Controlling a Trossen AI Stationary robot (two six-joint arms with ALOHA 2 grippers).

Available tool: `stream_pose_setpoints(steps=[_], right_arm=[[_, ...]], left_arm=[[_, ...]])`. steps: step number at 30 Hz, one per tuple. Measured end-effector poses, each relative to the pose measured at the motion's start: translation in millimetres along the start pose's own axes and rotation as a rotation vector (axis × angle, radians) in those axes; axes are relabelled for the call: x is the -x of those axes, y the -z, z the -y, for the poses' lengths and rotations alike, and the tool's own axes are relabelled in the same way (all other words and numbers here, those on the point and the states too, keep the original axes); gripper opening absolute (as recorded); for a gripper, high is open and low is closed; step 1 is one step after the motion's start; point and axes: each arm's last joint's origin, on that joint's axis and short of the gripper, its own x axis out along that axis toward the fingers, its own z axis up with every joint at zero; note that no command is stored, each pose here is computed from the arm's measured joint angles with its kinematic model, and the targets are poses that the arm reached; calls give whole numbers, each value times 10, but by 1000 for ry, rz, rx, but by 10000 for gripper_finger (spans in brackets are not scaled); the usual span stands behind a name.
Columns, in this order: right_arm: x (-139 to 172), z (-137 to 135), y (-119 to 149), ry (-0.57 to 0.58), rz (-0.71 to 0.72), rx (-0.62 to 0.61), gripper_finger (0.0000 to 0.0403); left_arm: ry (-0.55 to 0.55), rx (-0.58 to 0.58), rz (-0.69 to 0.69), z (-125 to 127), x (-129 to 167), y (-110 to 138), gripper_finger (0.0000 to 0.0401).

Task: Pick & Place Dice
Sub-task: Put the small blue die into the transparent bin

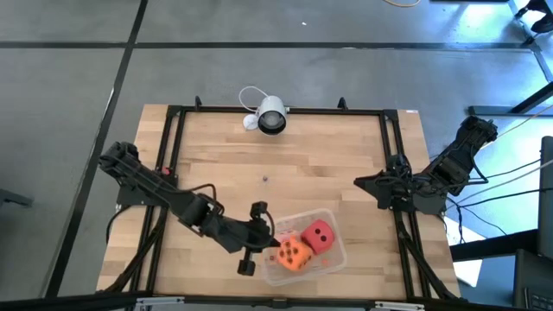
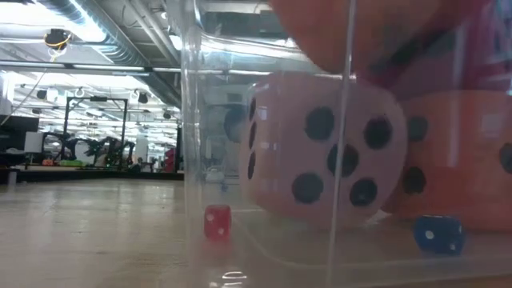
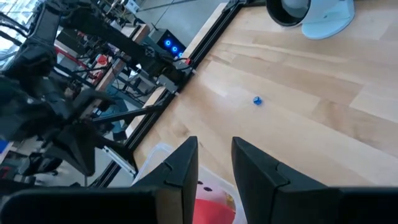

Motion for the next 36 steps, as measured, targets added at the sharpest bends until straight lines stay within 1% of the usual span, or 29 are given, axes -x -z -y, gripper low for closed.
stream_pose_setpoints(steps=[12, 20, 23, 25, 26, 29, 31, 34, 36], right_arm=[[0, -1, 4, -3, -14, 4, 97], [0, -1, 5, -4, -18, 5, 97], [0, -1, 7, -4, -23, 9, 97], [0, -1, 7, -5, -24, 12, 97], [0, -1, 7, -5, -24, 14, 97], [0, -1, 7, -5, -24, 17, 97], [0, -1, 7, -5, -24, 18, 97], [0, -1, 7, -5, -24, 26, 97], [-1, 0, 7, -4, -23, 32, 97]], left_arm=[[-6, 6, 30, -24, 21, -41, 1], [-42, 13, 46, -83, 51, -73, 1], [-57, 36, 56, -110, 84, -93, 0], [-109, 87, 75, -159, 133, -118, 1], [-155, 125, 77, -196, 159, -119, 2], [-347, 306, 82, -384, 241, -95, 4], [-416, 397, 38, -542, 271, -52, 4], [-428, 396, -111, -749, 281, 37, 15], [-460, 366, -189, -869, 289, 87, 33]])
